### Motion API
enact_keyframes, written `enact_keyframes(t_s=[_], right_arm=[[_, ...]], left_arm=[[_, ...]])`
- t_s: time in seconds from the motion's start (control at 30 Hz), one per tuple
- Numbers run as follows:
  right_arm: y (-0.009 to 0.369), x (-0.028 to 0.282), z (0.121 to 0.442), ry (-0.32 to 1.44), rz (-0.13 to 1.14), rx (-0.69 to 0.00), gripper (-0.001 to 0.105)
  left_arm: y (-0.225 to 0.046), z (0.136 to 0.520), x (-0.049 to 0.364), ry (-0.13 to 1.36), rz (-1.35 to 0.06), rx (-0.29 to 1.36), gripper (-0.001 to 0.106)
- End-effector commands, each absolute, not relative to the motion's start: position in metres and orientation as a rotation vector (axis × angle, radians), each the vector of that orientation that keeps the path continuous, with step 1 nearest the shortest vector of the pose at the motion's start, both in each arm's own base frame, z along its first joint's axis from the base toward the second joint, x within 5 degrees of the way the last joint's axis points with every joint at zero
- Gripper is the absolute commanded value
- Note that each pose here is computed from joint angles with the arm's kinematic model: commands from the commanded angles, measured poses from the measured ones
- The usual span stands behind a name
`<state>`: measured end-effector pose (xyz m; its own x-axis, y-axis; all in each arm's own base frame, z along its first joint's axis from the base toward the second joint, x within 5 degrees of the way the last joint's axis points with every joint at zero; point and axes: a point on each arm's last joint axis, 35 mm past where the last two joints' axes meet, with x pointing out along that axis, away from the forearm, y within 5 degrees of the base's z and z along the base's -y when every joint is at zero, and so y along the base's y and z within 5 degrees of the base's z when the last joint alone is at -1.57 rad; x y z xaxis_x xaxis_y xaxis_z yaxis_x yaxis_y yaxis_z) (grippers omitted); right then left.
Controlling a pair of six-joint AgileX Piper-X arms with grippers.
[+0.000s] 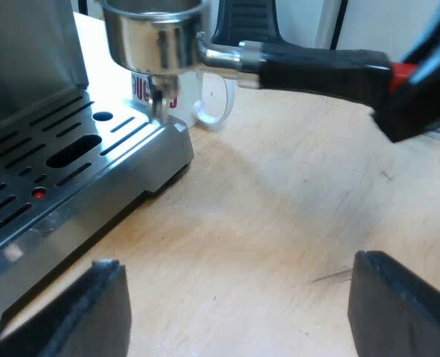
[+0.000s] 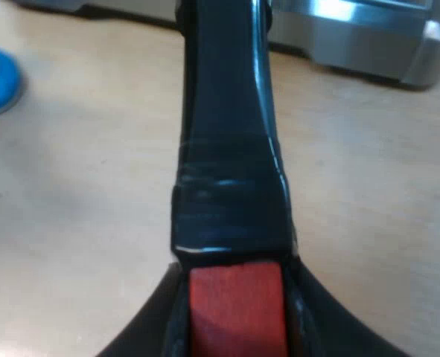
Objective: Grind coffee beans and then tamp
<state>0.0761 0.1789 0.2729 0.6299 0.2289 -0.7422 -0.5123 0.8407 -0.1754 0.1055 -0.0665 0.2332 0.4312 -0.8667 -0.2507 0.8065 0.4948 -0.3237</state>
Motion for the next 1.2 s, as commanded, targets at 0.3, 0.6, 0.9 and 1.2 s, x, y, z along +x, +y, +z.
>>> enact_keyframes(t_s=[0.3, 0.6, 0.9, 1.2], right_arm=[[0.184, 0.056, 0.27, 0.608, 0.56, -0.475, 0.0], [0.185, 0.056, 0.244, 0.591, 0.591, -0.447, 0.0], [0.18, 0.054, 0.207, 0.586, 0.627, -0.472, 0.0], [0.183, 0.054, 0.179, 0.601, 0.641, -0.477, 0.0]], left_arm=[[-0.067, 0.236, 0.104, 0.417, -1.061, -0.207, 0.063], [-0.065, 0.246, 0.102, 0.488, -1.036, -0.227, 0.063], [-0.064, 0.247, 0.103, 0.501, -0.986, -0.219, 0.063], [-0.063, 0.246, 0.104, 0.492, -0.925, -0.203, 0.063]])
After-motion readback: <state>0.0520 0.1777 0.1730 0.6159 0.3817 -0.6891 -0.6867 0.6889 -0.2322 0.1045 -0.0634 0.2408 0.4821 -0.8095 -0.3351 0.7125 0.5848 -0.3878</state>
